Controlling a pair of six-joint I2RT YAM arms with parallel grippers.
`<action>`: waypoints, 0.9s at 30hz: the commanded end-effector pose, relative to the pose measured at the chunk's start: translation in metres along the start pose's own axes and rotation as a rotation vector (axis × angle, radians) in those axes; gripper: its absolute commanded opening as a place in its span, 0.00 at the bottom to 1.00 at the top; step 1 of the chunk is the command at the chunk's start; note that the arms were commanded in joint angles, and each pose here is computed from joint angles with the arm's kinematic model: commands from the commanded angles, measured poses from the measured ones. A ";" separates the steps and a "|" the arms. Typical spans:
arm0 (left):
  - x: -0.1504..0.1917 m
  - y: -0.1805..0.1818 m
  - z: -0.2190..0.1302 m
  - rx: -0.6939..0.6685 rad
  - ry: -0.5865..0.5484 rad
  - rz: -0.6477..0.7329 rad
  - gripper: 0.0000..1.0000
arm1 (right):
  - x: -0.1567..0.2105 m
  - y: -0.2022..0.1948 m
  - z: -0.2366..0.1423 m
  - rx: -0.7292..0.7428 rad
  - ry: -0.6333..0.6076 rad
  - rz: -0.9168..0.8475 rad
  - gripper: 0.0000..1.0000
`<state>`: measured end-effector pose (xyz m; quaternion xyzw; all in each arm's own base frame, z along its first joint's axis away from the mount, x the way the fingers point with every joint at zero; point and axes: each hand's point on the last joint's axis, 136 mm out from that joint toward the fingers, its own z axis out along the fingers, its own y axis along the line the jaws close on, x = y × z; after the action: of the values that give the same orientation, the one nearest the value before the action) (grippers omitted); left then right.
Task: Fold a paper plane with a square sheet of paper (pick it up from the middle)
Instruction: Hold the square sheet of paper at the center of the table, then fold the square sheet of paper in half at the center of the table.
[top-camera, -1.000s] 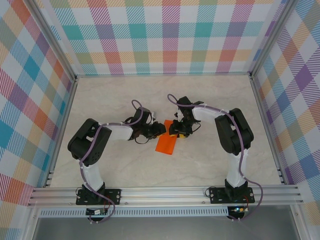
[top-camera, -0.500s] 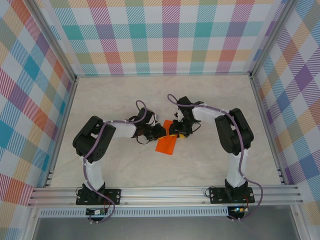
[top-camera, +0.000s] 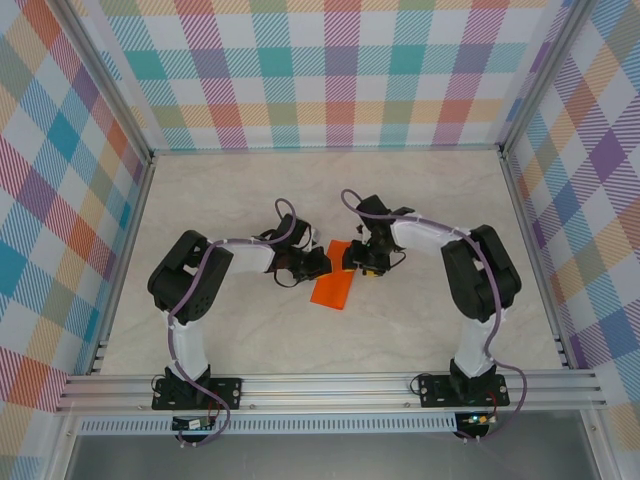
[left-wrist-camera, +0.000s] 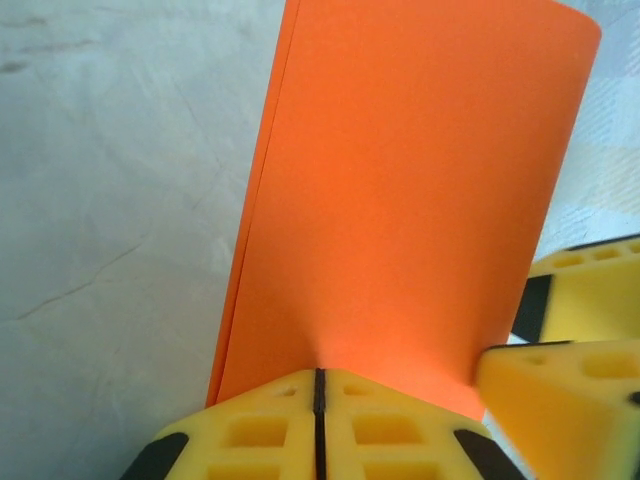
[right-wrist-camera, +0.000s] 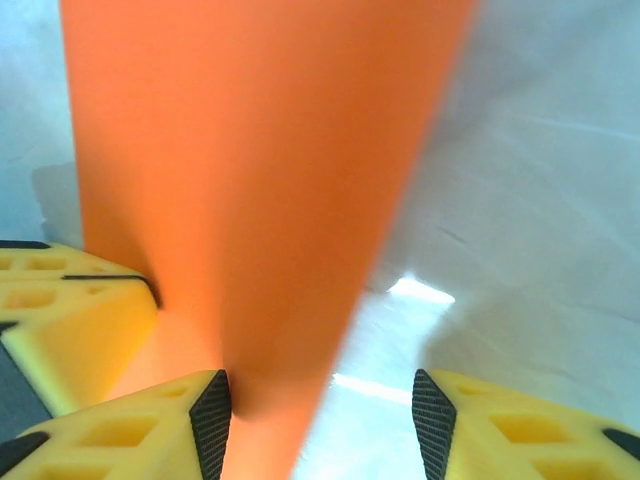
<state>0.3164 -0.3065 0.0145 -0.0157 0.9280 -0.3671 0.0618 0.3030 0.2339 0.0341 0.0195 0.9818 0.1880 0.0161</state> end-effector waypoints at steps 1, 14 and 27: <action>0.059 0.103 0.017 -0.348 0.152 -0.129 0.06 | -0.004 0.008 -0.027 -0.049 -0.091 0.061 0.53; 0.062 0.117 0.013 -0.419 0.140 -0.150 0.00 | -0.008 0.070 -0.006 -0.241 -0.123 0.040 0.00; 0.067 0.128 0.011 -0.484 0.143 -0.185 0.00 | 0.006 0.044 0.026 -0.157 -0.045 0.036 0.00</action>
<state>0.3159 -0.3049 0.0111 -0.0220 0.9339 -0.3526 0.0548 0.3053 0.2918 0.0419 0.0428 0.9562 0.2851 0.0496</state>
